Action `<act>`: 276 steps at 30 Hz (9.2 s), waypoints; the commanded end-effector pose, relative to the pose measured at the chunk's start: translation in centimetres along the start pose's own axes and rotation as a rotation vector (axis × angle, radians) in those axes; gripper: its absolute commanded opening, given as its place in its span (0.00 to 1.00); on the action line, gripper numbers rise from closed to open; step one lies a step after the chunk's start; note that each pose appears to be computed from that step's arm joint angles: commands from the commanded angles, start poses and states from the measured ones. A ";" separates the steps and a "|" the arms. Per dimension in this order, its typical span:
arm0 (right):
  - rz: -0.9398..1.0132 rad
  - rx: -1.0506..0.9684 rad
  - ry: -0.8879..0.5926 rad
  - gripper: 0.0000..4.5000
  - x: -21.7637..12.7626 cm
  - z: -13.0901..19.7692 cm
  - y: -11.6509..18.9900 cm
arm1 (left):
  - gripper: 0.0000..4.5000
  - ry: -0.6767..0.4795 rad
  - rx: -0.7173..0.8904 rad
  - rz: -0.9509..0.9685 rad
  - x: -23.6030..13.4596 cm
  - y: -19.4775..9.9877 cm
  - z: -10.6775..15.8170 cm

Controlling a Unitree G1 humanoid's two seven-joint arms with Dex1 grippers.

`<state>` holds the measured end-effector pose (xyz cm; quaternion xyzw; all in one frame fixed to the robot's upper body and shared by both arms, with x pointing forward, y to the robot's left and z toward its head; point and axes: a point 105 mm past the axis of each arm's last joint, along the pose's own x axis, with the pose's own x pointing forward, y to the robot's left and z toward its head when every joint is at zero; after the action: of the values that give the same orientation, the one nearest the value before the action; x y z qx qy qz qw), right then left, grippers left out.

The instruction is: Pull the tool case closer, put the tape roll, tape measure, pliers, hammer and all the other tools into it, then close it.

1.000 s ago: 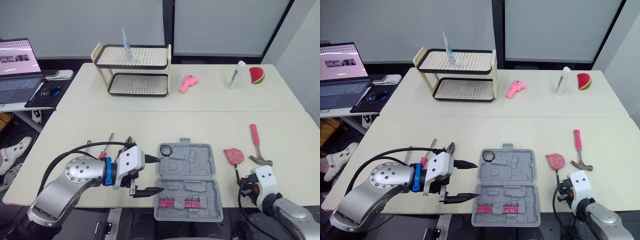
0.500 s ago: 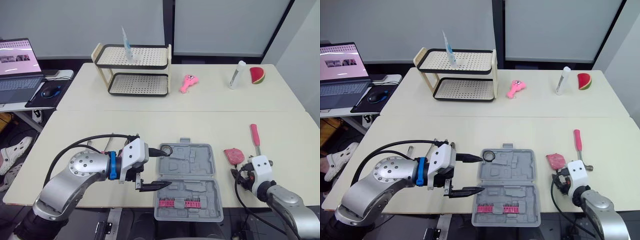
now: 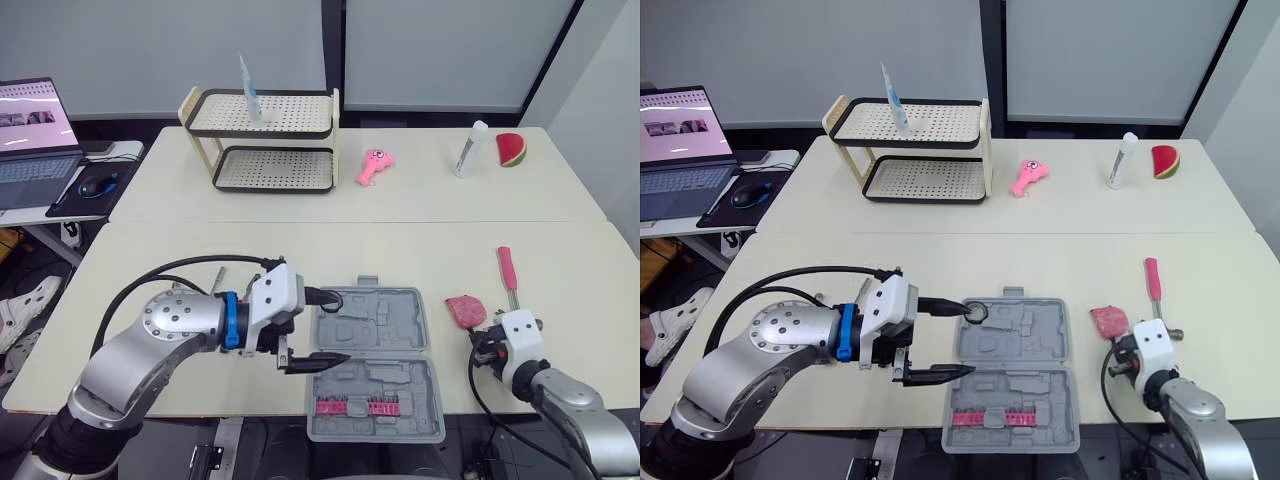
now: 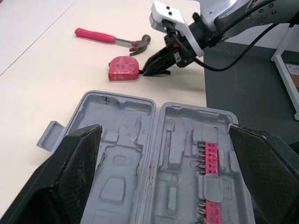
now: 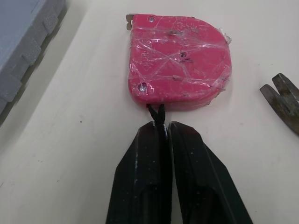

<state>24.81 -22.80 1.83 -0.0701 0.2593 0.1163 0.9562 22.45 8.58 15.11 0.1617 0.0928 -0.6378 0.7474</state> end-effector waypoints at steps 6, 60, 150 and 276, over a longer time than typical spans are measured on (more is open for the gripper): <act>0.043 -0.025 0.003 0.00 0.1 -0.2 0.6 | 1.00 -0.019 0.039 -0.021 0.2 -0.5 0.8; 0.239 -0.011 0.178 0.00 -6.6 -3.9 4.9 | 1.00 0.039 0.040 -0.090 -0.4 -2.9 -2.3; 0.771 -1.152 0.279 0.71 -1.3 12.5 3.9 | 1.00 0.100 0.050 0.176 -0.7 3.4 -2.0; 0.577 -0.747 -0.268 0.23 0.3 15.9 4.5 | 1.00 0.018 -0.079 0.451 -9.2 5.4 -5.9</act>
<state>32.19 -14.22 13.15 -0.3222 0.1143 0.4897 0.8021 26.30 17.85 12.15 0.1572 0.1130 -0.4814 0.8549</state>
